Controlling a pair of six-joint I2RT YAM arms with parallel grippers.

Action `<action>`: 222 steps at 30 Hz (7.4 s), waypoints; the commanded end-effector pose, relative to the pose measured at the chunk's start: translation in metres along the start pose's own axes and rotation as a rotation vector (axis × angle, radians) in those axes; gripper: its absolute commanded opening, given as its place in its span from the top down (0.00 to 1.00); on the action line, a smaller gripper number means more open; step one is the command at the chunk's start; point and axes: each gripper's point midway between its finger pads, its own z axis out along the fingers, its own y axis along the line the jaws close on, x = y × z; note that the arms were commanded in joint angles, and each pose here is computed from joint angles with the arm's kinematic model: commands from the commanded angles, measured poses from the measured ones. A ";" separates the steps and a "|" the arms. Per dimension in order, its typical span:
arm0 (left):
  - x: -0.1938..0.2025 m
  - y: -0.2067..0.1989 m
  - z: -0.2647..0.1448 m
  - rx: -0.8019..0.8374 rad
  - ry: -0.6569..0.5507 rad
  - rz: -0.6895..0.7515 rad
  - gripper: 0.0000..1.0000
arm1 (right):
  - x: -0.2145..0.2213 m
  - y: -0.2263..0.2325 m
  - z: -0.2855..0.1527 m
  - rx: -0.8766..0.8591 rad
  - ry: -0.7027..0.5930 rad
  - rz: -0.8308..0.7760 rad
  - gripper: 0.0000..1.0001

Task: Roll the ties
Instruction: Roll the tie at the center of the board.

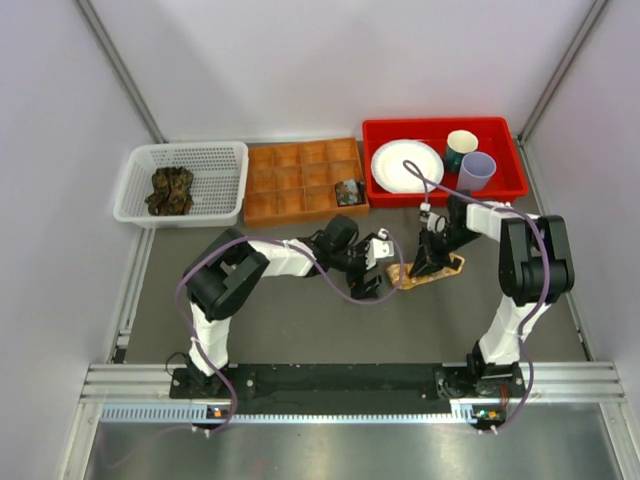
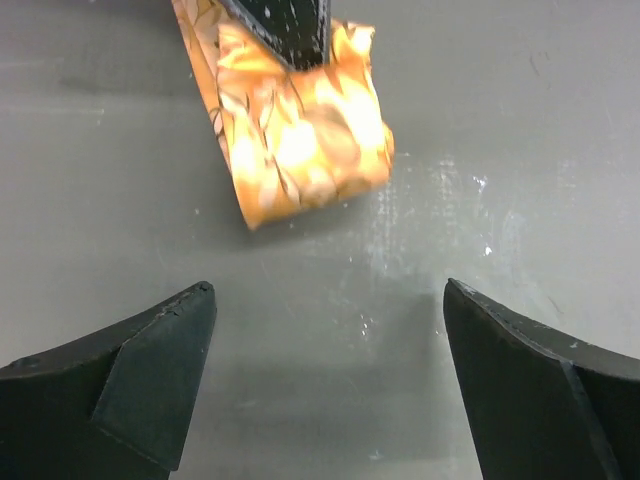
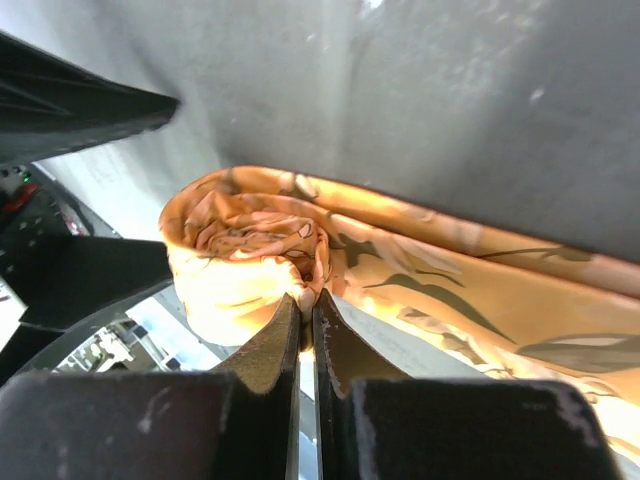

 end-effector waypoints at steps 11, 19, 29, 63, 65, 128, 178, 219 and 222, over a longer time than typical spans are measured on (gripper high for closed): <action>-0.101 0.014 -0.090 -0.325 -0.475 -0.065 0.01 | -0.014 -0.028 0.011 0.196 0.012 -0.154 1.00; -0.064 -0.004 -0.070 -0.151 -0.324 -0.029 0.01 | -0.004 -0.015 0.027 0.123 -0.019 -0.072 1.00; -0.037 0.004 -0.016 -0.100 -0.274 0.063 0.01 | -0.002 0.000 0.043 0.034 -0.015 -0.004 1.00; 0.020 0.000 0.021 -0.077 -0.051 0.081 0.84 | -0.008 0.048 0.002 -0.061 -0.019 -0.134 0.81; 0.025 -0.005 0.020 -0.064 -0.042 0.081 0.86 | -0.017 0.058 -0.014 -0.077 -0.052 -0.140 0.75; 0.057 0.015 0.013 -0.141 0.139 0.039 0.79 | -0.017 0.074 0.006 -0.195 0.010 -0.071 0.50; -0.014 0.028 0.035 -0.086 0.045 0.166 0.26 | -0.020 -0.024 0.017 0.262 0.112 -0.069 1.00; -0.005 -0.003 0.047 0.192 0.160 0.345 0.54 | -0.017 -0.014 0.013 0.203 0.135 -0.112 1.00; 0.010 -0.007 0.042 0.181 0.173 0.315 0.76 | -0.020 0.000 0.002 0.168 0.122 -0.142 1.00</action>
